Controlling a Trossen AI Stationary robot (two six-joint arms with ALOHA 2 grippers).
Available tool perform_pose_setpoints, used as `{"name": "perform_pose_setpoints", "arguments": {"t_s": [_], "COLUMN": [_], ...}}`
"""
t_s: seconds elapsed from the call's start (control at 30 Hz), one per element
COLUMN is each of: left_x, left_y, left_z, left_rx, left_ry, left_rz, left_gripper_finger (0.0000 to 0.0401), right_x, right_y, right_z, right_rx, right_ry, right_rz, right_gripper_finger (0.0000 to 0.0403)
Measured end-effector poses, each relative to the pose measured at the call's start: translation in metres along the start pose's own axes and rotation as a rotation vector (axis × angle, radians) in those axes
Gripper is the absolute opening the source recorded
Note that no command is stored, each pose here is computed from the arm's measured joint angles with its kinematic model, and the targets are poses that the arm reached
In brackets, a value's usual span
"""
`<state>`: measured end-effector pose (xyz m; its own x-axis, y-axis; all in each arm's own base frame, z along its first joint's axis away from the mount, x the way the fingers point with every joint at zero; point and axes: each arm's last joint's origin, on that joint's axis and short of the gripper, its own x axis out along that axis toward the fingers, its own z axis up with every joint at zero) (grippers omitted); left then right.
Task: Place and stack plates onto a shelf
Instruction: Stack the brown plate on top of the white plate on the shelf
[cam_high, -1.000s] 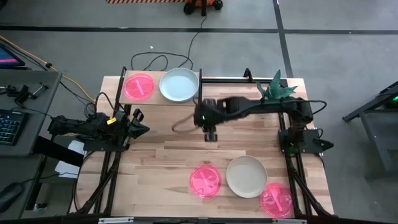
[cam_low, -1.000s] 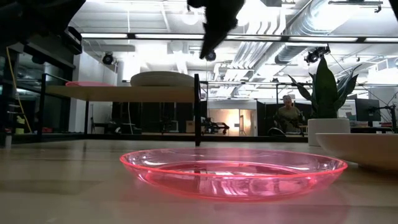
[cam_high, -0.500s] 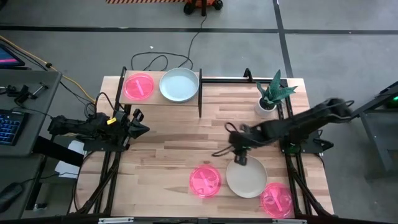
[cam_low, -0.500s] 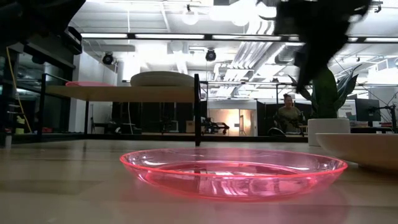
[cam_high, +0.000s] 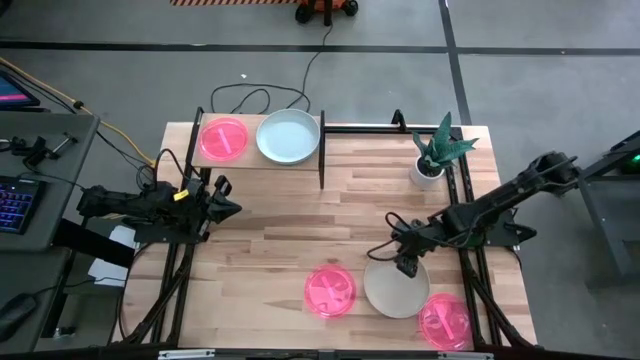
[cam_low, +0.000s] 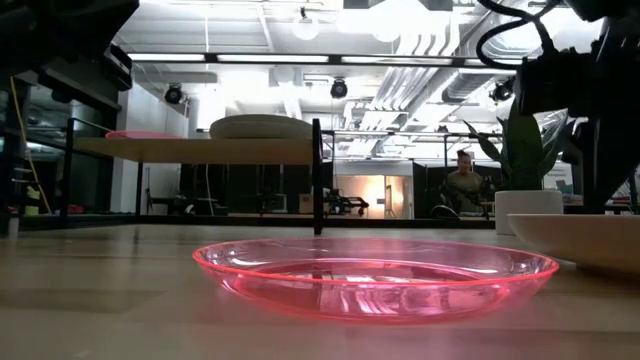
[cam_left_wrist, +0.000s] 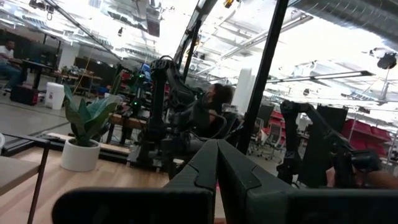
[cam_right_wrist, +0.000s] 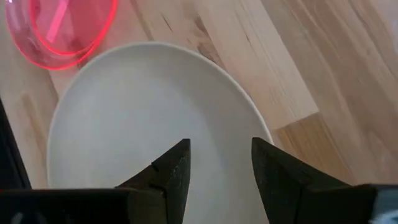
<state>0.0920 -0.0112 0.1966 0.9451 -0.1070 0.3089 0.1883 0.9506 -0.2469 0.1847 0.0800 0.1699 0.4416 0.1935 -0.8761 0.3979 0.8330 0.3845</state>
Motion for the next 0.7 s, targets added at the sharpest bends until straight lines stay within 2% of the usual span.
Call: {"name": "perform_pose_setpoints", "arguments": {"t_s": [0.53, 0.7], "left_x": [0.0, 0.0], "left_y": [0.0, 0.0], "left_z": [0.0, 0.0], "left_rx": [0.0, 0.0], "left_ry": [0.0, 0.0], "left_rz": [0.0, 0.0], "left_gripper_finger": [0.0001, 0.0001], "right_x": [0.009, 0.006], "right_y": [-0.01, -0.001], "right_z": [-0.007, -0.002], "right_rx": [-0.008, -0.017], "right_ry": [-0.005, -0.008], "right_rz": [-0.02, 0.066], "right_gripper_finger": [0.0151, 0.0151]}}
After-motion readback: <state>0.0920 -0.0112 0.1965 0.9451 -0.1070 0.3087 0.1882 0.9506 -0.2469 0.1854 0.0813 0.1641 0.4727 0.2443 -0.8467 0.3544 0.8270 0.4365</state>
